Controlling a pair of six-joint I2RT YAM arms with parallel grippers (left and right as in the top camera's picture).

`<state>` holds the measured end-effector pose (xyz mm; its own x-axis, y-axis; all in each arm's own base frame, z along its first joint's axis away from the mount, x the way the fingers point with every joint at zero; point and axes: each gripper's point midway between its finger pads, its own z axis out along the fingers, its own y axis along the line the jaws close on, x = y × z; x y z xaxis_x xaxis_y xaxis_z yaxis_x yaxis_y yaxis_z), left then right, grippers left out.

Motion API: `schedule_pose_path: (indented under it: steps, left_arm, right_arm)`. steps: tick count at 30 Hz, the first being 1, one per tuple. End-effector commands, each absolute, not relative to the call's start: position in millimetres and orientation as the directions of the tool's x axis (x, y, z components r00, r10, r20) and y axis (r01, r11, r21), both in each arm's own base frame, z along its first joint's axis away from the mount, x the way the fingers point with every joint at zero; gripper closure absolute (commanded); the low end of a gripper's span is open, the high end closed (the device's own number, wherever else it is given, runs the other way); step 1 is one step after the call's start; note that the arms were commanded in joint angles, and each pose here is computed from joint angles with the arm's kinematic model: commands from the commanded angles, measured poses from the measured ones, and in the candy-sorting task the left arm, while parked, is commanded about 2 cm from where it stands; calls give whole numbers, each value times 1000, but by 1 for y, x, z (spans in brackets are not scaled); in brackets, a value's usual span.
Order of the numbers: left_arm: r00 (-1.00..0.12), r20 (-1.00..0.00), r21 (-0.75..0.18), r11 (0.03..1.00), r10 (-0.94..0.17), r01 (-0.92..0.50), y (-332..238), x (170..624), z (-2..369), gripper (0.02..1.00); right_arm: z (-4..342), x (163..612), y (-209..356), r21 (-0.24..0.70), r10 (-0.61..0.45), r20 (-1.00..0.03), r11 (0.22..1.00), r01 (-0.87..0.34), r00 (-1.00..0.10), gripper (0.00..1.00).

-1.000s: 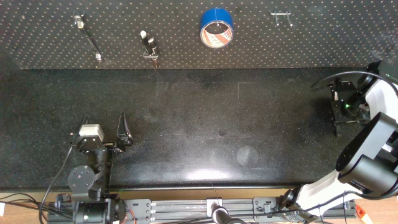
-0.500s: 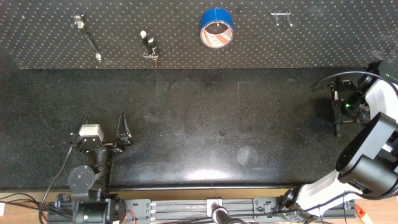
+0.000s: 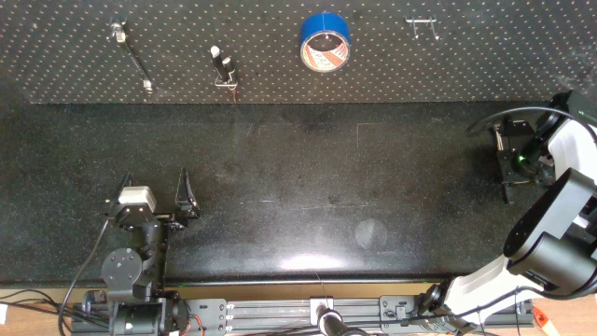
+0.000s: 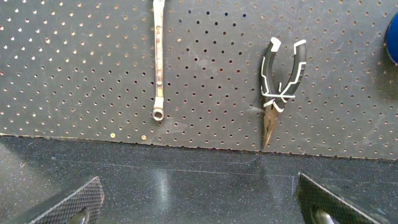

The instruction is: Place Tools Onto Pegboard

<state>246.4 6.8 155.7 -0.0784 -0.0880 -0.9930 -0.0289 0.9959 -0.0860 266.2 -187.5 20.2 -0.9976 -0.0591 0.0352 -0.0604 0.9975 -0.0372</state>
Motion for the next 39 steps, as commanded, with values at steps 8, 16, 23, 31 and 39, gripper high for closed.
schedule_pose_path:
  steps: [8, 16, 23, 31, 39]
  left_arm:
    - [-77, -992, -100, 994, -103, -43, 9, 246, 155, 23]
    - [-77, -992, -100, 994, -103, -43, 9, 246, 155, 23]
    - [-77, -992, -100, 994, -103, -43, 9, 246, 155, 23]
    - [-77, -992, -100, 994, -103, -43, 9, 246, 155, 23]
    - [-77, -992, -100, 994, -103, -43, 9, 246, 155, 23]
  right_arm:
    - [16, 263, -187, -32, -63, 51, 997, -64, -997, 899]
    - [16, 264, -187, -31, -63, 50, 997, -64, -997, 899]
    - [16, 263, -187, -32, -63, 51, 997, -64, -997, 923]
    - [104, 283, -178, -123, 49, -215, 989, 77, -975, 928]
    - [246, 301, -66, -78, 48, -653, 988, 131, -756, 928]
